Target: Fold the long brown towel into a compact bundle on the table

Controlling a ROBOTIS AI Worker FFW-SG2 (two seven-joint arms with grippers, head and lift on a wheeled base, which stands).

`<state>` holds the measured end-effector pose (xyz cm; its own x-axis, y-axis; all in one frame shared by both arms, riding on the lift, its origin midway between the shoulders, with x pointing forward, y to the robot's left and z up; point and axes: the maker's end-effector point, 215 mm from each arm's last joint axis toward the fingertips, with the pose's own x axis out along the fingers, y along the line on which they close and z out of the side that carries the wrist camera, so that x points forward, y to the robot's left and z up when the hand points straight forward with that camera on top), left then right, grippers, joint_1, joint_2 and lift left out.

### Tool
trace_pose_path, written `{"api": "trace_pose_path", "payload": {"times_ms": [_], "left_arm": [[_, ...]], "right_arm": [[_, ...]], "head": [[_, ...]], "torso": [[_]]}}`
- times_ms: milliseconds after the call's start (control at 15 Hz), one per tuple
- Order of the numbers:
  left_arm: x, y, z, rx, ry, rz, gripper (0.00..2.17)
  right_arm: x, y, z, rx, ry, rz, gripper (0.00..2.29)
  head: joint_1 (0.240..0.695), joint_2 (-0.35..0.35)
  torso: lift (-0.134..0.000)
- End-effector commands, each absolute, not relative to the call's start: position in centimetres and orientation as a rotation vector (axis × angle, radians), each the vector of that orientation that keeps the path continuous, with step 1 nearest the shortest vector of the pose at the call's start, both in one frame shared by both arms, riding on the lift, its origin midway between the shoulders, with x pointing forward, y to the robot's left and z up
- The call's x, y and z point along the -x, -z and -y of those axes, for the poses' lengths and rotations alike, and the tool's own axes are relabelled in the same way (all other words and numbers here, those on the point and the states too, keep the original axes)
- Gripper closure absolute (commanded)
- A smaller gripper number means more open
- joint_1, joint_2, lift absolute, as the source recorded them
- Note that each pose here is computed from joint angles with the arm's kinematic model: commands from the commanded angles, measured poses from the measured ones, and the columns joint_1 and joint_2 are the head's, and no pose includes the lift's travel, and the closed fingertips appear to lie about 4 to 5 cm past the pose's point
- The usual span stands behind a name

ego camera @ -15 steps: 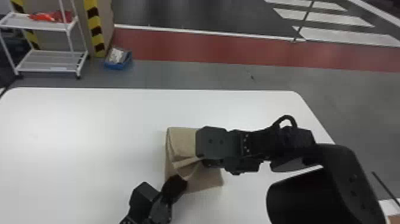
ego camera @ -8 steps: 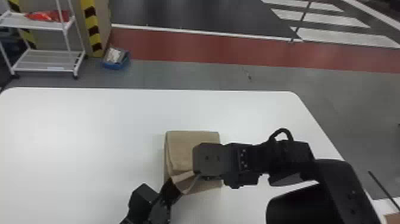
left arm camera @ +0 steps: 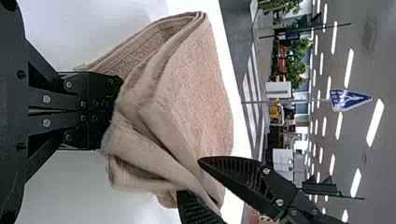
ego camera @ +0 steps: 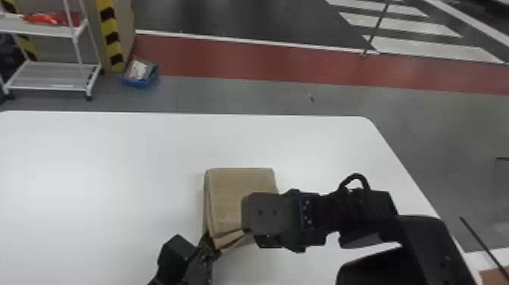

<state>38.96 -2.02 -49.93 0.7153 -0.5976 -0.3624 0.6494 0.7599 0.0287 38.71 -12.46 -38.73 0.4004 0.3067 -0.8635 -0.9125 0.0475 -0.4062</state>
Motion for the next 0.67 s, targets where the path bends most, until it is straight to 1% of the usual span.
{"api": "trace_pose_path", "payload": {"times_ms": [0, 67, 200, 333, 400, 533, 600], "left_arm": [[-38.9, 49.9, 2.3, -0.159, 0.697, -0.346, 2.15], [-38.8, 49.9, 2.4, -0.163, 0.7, -0.346, 2.15], [-38.7, 50.0, 2.6, -0.164, 0.704, -0.348, 2.15], [-38.6, 50.0, 2.7, -0.164, 0.706, -0.348, 2.15], [-38.6, 49.9, 2.8, -0.164, 0.707, -0.346, 2.15], [-38.7, 49.5, 2.8, -0.163, 0.706, -0.338, 2.15], [-38.7, 49.4, 2.9, -0.163, 0.707, -0.335, 2.15]], "right_arm": [[-38.7, 38.5, 13.3, 1.11, -1.01, -0.697, 0.36], [-38.9, 37.8, 13.3, 1.09, -0.996, -0.688, 0.26], [-39.1, 36.8, 13.3, 1.034, -0.985, -0.677, 0.24], [-39.8, 35.9, 13.6, 0.937, -0.961, -0.678, 0.25], [-40.5, 35.1, 13.8, 0.895, -0.947, -0.67, 0.32], [-41.5, 35.4, 15.1, 0.894, -0.919, -0.689, 0.6], [-42.0, 35.9, 15.8, 0.889, -0.905, -0.707, 1.03]], "head": [[0.695, -0.21], [0.695, -0.213], [0.695, -0.222], [0.695, -0.227], [0.695, -0.228], [0.695, -0.231], [0.695, -0.233]], "torso": [[-0.125], [-0.125], [-0.125], [-0.125], [-0.125], [-0.125], [-0.125]]}}
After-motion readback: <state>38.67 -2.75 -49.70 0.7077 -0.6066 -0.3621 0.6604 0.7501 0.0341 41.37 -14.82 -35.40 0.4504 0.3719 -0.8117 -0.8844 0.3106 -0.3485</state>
